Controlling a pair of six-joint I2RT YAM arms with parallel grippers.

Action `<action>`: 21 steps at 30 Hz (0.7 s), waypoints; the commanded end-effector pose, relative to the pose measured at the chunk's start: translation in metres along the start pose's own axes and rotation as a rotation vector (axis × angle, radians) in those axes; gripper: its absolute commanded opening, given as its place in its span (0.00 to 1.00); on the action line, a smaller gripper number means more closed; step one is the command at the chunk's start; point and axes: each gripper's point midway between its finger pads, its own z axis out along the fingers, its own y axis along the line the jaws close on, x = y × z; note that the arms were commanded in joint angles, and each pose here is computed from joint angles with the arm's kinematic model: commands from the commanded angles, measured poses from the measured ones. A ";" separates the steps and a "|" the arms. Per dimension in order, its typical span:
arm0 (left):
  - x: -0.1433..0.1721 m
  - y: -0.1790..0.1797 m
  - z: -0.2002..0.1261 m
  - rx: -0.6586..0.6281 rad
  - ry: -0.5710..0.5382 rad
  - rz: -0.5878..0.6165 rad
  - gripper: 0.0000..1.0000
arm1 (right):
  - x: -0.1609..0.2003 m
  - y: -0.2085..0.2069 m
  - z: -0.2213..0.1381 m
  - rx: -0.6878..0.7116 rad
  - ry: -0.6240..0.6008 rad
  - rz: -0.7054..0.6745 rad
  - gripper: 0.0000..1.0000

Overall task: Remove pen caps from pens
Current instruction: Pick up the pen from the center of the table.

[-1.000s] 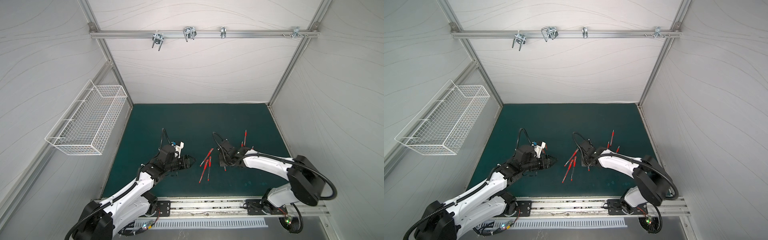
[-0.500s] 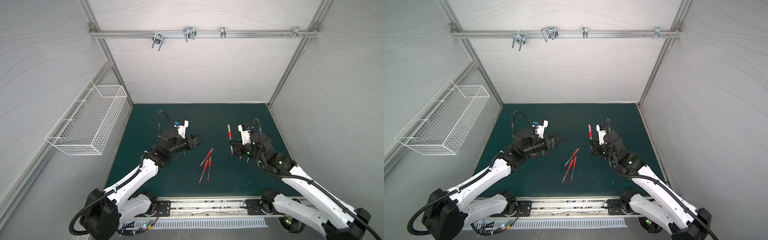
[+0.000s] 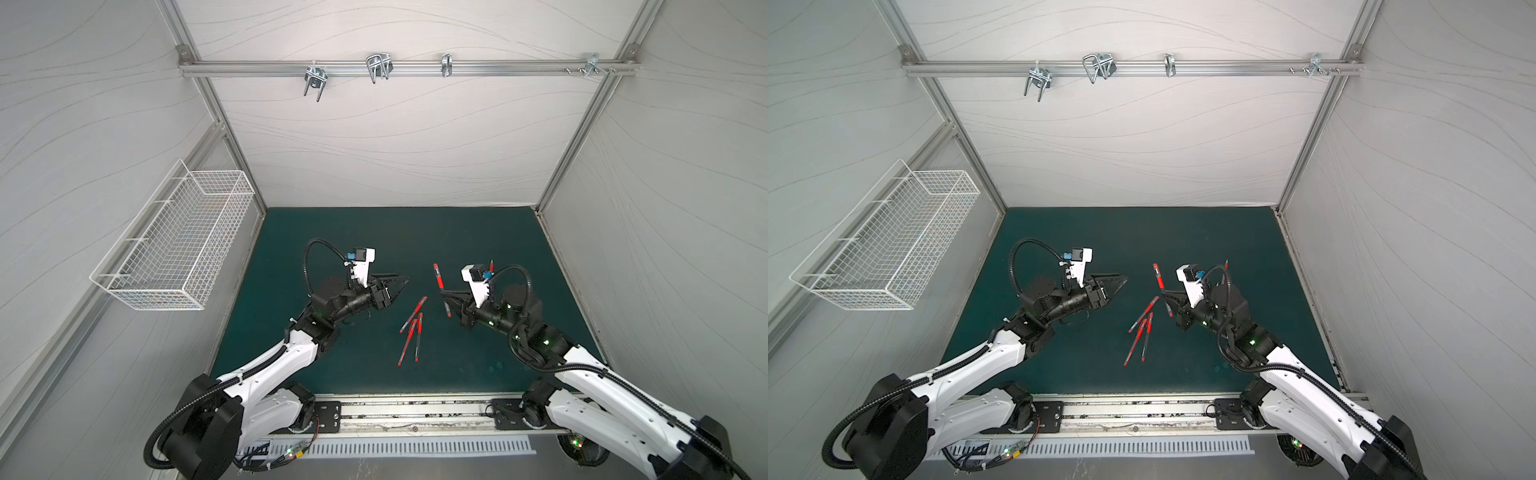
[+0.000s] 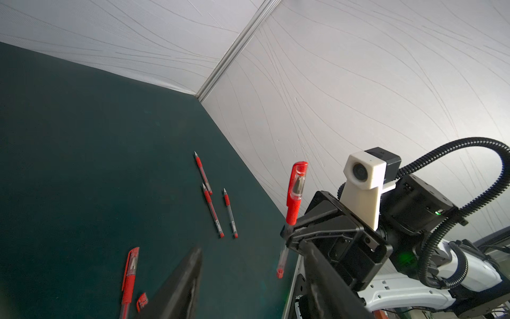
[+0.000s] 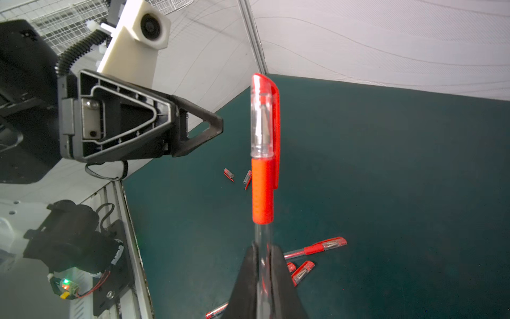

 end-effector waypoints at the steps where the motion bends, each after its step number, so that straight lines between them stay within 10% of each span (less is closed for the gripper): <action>1: -0.017 -0.012 -0.003 0.030 -0.069 0.095 0.59 | -0.014 0.007 0.001 -0.040 -0.080 -0.086 0.00; 21: 0.000 -0.031 0.002 0.127 0.019 0.139 0.51 | 0.012 0.032 0.026 -0.156 -0.009 -0.191 0.00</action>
